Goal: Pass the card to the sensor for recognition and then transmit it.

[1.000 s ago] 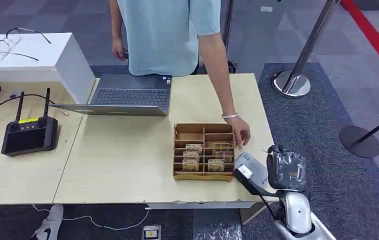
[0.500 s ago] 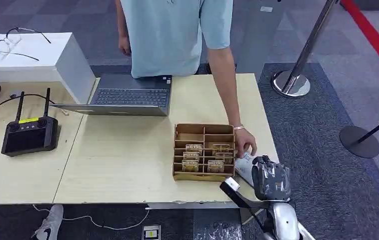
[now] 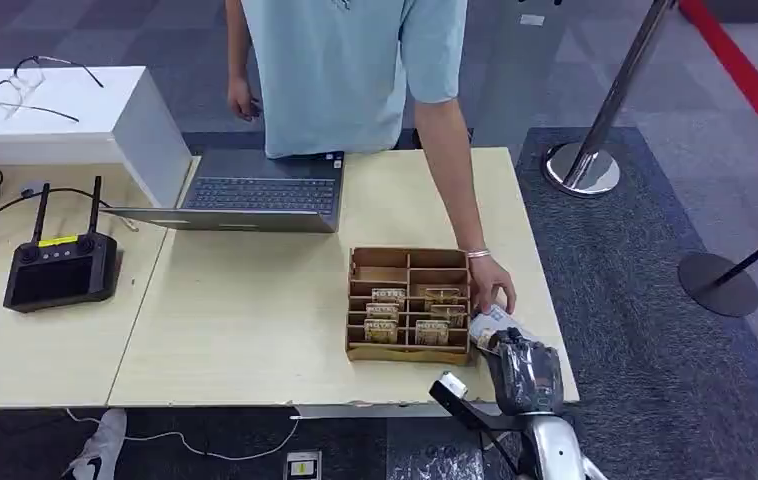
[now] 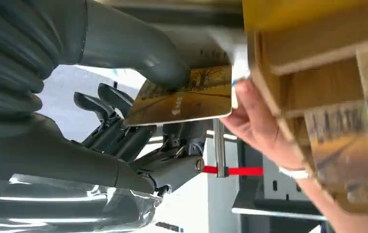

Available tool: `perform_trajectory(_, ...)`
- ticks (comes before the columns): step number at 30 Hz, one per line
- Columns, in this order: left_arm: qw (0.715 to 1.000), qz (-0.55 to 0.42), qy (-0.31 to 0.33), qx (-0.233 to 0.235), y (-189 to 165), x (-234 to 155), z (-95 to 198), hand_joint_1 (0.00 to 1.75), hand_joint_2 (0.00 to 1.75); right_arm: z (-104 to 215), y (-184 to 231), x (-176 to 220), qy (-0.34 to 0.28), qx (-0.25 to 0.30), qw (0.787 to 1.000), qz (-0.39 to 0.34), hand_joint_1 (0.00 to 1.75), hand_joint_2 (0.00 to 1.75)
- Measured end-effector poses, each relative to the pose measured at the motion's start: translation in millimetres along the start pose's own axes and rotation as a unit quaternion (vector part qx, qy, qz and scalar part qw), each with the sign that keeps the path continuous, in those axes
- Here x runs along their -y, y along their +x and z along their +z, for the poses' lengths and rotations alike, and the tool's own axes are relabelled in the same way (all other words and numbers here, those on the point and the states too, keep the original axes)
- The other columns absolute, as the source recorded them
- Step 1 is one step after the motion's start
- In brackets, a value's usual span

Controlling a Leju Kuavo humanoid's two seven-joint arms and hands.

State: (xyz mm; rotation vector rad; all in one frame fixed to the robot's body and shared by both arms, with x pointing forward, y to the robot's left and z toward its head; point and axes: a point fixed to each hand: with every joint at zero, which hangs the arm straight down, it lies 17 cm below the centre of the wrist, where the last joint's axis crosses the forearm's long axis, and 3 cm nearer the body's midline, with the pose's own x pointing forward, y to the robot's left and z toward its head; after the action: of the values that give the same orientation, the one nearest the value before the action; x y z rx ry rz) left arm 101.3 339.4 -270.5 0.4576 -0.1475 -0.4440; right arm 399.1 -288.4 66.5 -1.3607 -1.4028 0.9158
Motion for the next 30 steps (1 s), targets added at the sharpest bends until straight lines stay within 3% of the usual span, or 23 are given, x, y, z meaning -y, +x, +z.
perform_trajectory(15,1.0,-0.001,0.0,0.0,0,0,0,0.0,1.75,2,-7,-21,0.022,-0.007,1.0,0.004,1.75,1.75)
perform_trajectory(24,1.0,-0.001,0.0,0.002,0,0,0,0.0,1.75,-3,-18,-14,0.01,-0.02,1.0,0.016,1.75,1.75)
perform_trajectory(30,1.0,-0.001,0.0,0.002,0,0,0,0.0,1.75,-12,-32,11,-0.026,-0.039,0.999,0.027,1.75,1.75)
